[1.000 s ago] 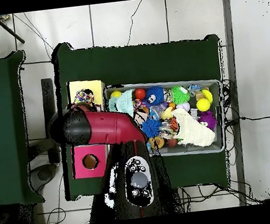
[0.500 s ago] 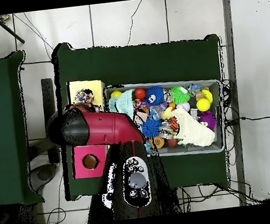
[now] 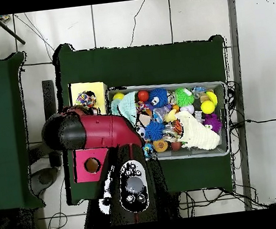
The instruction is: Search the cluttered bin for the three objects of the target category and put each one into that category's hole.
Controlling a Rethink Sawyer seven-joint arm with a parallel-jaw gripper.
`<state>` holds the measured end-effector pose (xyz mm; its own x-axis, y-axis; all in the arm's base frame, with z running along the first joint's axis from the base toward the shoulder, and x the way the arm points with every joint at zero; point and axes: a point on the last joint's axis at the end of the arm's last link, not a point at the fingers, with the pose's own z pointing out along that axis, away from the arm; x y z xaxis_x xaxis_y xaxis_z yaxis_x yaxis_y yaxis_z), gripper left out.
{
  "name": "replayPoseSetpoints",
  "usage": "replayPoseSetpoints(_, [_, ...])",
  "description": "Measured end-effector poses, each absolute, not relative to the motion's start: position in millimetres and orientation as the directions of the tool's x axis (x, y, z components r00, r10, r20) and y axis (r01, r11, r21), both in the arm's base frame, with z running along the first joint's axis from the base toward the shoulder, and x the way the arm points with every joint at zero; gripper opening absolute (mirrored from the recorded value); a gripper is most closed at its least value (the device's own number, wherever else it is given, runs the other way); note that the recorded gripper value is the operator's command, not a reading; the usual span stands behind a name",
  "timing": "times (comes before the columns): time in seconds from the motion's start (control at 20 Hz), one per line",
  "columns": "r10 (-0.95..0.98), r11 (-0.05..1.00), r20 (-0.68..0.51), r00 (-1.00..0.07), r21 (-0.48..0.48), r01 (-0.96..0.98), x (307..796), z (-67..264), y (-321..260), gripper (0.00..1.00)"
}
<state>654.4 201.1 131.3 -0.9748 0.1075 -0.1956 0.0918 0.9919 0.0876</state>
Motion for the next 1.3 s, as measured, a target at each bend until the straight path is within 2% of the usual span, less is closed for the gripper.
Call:
replayPoseSetpoints(0.5, [0.094,0.993,-0.227,-0.969,0.085,0.076,660,133,210,0.00])
replayPoseSetpoints(1.3, [0.092,0.995,-0.237,-0.967,0.048,0.083,670,114,200,0.00])
